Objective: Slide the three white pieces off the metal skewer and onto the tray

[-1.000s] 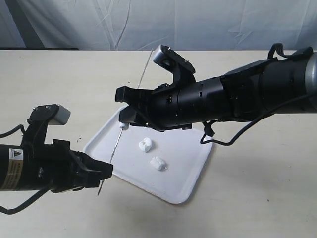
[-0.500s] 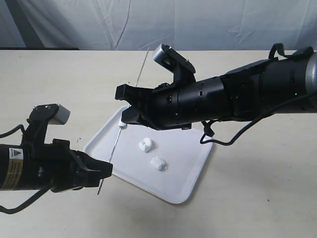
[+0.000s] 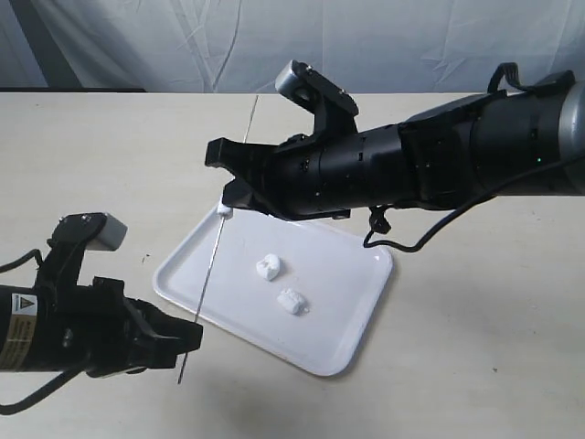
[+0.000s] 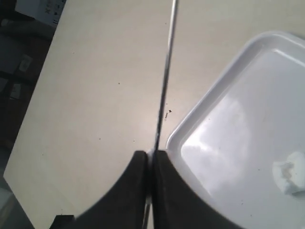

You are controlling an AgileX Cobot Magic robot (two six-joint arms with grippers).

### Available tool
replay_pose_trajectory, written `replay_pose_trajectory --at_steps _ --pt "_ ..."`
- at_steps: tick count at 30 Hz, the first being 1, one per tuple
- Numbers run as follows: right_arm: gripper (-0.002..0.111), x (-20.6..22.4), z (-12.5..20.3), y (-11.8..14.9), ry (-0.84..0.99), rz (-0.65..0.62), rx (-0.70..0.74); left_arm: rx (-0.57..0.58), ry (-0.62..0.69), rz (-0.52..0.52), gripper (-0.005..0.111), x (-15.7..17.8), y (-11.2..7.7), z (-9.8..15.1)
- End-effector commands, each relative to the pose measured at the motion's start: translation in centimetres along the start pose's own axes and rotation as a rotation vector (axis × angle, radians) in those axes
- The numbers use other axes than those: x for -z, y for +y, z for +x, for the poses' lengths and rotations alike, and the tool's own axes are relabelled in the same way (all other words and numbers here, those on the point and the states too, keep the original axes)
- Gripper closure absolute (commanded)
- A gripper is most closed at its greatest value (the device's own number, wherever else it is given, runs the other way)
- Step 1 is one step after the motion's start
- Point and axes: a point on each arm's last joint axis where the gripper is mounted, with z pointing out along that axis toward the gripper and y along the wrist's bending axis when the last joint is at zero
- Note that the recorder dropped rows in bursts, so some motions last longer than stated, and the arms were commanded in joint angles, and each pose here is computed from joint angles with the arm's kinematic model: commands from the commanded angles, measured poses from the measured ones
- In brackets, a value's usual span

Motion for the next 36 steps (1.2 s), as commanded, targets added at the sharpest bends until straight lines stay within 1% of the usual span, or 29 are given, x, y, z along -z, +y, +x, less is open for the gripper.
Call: replay_pose_trajectory --at_steps 1,5,10,15,23,29,32,34,36 --pt "0.109 0.4 -1.2 -0.5 -0.085 0.073 -0.017 -0.01 0.047 0.094 0.107 0.0 -0.8 0.8" --pt "0.109 0.4 -1.5 -0.9 -0.115 0.118 -0.017 -0.007 0.065 0.121 0.107 0.0 -1.0 1.2" --pt "0.109 0.5 -1.8 -1.4 -0.147 0.166 -0.018 0.015 0.108 0.118 0.107 0.0 -0.6 2.8" --pt "0.109 0.6 -2.0 -1.6 -0.166 0.195 -0.019 0.032 0.111 0.123 0.107 0.1 -0.3 3.8" --pt "0.109 0.7 -2.2 -2.0 -0.192 0.233 -0.019 0.044 0.126 0.144 0.107 0.2 -0.3 4.8" --pt "0.109 0.8 -2.3 -2.1 -0.201 0.247 -0.02 0.042 0.131 0.153 0.107 0.2 -0.4 5.0" --pt "0.109 0.9 -2.5 -2.5 -0.226 0.284 -0.02 0.057 0.158 0.171 0.107 0.4 -0.4 5.9" --pt "0.109 1.1 -2.9 -2.5 -0.248 0.309 0.007 0.064 0.173 0.16 0.107 0.4 -0.2 6.6" --pt "0.109 1.1 -3.4 -2.1 -0.265 0.304 0.021 0.069 0.174 0.144 0.107 0.6 0.0 7.2"
